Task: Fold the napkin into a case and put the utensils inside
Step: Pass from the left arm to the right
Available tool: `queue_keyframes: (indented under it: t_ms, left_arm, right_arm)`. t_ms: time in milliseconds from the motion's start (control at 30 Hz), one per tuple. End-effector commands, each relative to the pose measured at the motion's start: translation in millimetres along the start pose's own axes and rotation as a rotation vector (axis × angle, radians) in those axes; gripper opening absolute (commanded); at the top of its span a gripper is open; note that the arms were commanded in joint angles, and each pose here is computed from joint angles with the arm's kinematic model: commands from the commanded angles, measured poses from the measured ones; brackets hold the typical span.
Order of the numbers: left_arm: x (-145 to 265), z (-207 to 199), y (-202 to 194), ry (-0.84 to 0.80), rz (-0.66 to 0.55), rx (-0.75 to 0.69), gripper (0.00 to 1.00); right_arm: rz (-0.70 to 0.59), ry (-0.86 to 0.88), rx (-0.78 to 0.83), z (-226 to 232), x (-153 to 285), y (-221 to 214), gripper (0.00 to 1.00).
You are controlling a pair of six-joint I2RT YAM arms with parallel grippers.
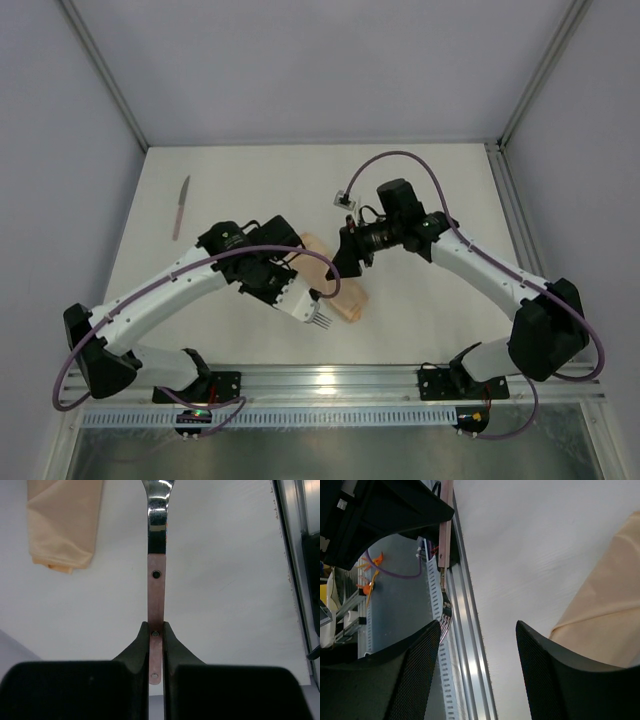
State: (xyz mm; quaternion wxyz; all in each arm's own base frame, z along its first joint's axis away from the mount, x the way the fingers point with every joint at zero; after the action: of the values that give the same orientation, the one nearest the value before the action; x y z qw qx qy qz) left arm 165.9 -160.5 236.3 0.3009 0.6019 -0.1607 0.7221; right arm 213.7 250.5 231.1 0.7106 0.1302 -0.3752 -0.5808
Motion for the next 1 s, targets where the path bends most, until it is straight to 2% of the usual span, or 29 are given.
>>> queue_keyframes:
  t_ms: [0, 167, 233, 333, 900, 967]
  left_arm:
    - [8, 16, 4, 0.03, 0.041, -0.104, 0.0]
    - [1, 30, 10, 0.034, 0.041, -0.127, 0.0]
    - [1, 33, 12, 0.042, 0.034, -0.12, 0.0]
    - [-4, 38, 12, 0.046, 0.038, -0.115, 0.0]
    - [-19, 49, 16, 0.022, 0.034, -0.097, 0.0]
    - [-21, 50, 15, 0.024, 0.035, -0.094, 0.0]
  right_arm:
    - [0.056, 0.089, -0.019, 18, -8, -19, 0.66]
    - [0.102, 0.01, -0.143, 7, -14, -54, 0.63]
    - [0.091, -0.045, -0.217, 0, -13, -69, 0.61]
    - [0.028, -0.036, -0.256, 4, -13, -74, 0.58]
    - [0.029, -0.018, -0.333, 5, -26, -93, 0.56]
    - [0.038, -0.002, -0.34, 7, -29, -97, 0.51]
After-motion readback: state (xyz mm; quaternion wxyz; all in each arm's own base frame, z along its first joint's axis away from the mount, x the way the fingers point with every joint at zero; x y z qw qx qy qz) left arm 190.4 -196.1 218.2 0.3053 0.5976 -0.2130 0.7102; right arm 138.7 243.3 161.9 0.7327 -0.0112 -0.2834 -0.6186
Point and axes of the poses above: each gripper's point midway between its finger pads, its own x axis back along the fingers, its own z axis along the line the jaws close on, y = z × x, the point moved 5 cm from there along x, back along the fingers, and after that the axes turned 9 degrees about -x, right-handed, at the moved point
